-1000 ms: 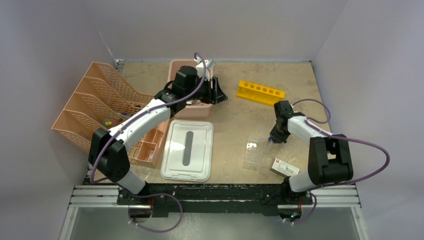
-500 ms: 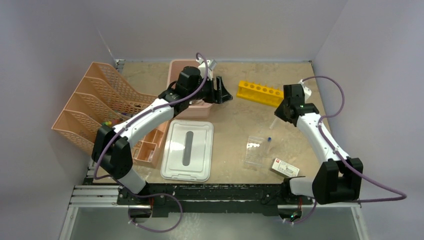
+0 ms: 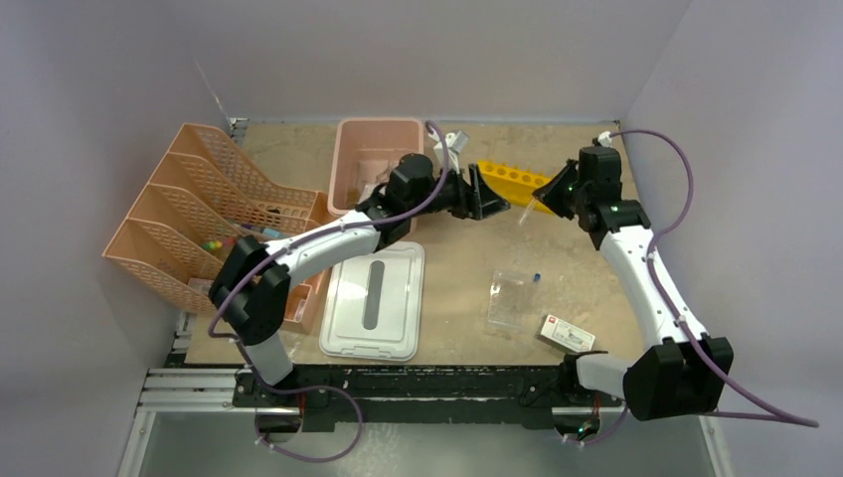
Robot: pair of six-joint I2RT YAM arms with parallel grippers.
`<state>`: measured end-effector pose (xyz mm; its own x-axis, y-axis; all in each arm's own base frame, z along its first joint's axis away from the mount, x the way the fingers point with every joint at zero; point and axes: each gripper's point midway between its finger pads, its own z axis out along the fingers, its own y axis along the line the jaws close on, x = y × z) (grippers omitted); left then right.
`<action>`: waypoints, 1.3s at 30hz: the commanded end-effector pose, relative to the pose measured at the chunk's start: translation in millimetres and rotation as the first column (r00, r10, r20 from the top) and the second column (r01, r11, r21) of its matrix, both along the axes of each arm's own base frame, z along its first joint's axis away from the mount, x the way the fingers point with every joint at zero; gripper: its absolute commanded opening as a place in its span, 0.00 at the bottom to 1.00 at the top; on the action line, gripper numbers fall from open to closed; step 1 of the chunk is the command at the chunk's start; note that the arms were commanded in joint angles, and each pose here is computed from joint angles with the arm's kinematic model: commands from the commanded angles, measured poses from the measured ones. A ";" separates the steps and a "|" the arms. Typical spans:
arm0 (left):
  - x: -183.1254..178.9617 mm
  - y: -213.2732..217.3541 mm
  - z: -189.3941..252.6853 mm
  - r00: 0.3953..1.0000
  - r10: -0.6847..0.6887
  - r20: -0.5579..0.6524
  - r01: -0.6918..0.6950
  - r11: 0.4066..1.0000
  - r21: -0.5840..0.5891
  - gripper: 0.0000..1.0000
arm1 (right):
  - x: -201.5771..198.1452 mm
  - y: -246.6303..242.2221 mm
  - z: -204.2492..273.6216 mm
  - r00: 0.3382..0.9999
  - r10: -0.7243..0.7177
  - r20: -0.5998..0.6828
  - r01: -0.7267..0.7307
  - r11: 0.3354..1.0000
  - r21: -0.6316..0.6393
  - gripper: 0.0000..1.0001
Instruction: Organize the chemistry lab equipment
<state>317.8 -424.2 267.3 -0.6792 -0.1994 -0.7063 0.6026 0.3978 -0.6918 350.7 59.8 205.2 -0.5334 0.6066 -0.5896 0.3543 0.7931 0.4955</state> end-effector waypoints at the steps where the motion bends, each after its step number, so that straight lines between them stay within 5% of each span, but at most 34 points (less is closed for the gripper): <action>1: -2.4 -33.1 30.2 0.996 -0.039 0.079 0.051 0.988 -0.148 0.63 | 18.4 24.3 78.6 0.973 0.048 0.225 -0.080 0.987 0.136 0.08; 8: 4.5 -46.1 17.4 0.994 -0.041 0.103 0.053 0.992 -0.115 0.60 | 8.2 42.8 96.3 0.957 0.127 0.260 -0.180 0.964 0.193 0.08; 12: -3.7 -53.8 21.4 0.991 -0.100 0.091 0.115 0.978 -0.172 0.41 | 2.6 44.9 91.7 0.958 0.143 0.249 -0.195 0.961 0.198 0.08; 18: -5.5 -59.4 25.4 0.989 -0.118 0.085 0.134 0.966 -0.221 0.35 | -3.6 45.8 83.2 0.961 0.158 0.226 -0.204 0.959 0.195 0.08; 23: -6.2 -58.2 17.9 0.987 -0.126 0.100 0.143 0.973 -0.183 0.04 | -4.6 47.7 81.0 0.961 0.174 0.213 -0.216 0.956 0.197 0.10; 32: -24.3 -40.4 9.5 0.933 -0.260 0.250 0.261 0.965 0.027 0.00 | -22.1 62.7 74.9 0.935 0.332 0.124 -0.352 0.912 0.212 0.55; 39: -29.3 -10.9 18.8 0.896 -0.337 0.289 0.340 0.940 0.042 0.00 | -31.0 89.9 78.2 0.868 0.471 0.159 -0.496 0.807 0.319 0.61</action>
<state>300.6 -453.4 229.1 -0.6064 0.0186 -0.7950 0.7723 0.2521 -0.5832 328.2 131.6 259.8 -0.7378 0.5120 -0.4398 0.0472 0.6891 0.7231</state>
